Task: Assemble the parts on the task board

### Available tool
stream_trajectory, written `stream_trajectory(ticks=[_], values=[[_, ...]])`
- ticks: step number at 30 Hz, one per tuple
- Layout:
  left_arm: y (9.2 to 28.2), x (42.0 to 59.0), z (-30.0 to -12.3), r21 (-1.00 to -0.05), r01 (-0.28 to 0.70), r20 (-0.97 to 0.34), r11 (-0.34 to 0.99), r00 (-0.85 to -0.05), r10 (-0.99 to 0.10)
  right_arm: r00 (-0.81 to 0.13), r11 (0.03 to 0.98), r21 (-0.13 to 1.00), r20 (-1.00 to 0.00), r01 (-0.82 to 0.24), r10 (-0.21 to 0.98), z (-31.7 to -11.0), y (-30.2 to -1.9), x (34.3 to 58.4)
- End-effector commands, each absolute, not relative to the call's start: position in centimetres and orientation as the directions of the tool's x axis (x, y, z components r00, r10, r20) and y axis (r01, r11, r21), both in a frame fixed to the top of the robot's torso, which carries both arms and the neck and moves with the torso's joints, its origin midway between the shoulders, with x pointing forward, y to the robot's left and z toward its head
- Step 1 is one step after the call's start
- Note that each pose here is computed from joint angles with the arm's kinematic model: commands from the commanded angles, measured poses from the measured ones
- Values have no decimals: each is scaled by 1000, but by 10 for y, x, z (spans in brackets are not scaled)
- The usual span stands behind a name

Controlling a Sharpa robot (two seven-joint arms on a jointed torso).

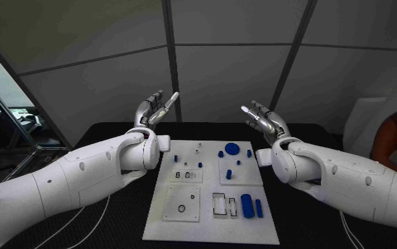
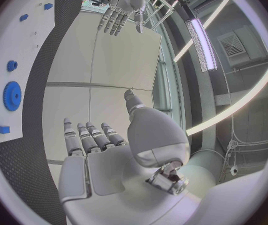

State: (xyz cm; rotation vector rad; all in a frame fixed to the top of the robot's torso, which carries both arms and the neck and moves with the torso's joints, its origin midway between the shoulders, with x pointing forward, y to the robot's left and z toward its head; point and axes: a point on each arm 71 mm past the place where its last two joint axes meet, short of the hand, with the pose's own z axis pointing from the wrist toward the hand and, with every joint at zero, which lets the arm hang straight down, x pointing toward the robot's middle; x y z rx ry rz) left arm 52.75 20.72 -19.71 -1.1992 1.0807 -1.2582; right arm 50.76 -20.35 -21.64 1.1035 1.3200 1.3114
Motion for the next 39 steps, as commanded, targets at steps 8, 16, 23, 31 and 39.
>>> stream_trajectory(ticks=[8,16,23,31,39], values=[[217,527,-192,-987,127,99,-102,-34,-995,-252,317,929,-358,-190,899,-206,-218,522],[224,521,-187,-986,148,70,-78,-62,-996,-230,500,800,-582,-332,780,-195,-220,525],[227,509,-180,-985,161,43,-61,-108,-993,-224,618,660,-739,-427,635,-184,-210,525],[226,492,-172,-985,159,43,-69,-158,-986,-190,753,428,-902,-500,387,-167,-191,525],[221,475,-164,-985,152,54,-86,-201,-978,-99,816,195,-981,-544,168,-153,-167,524]])
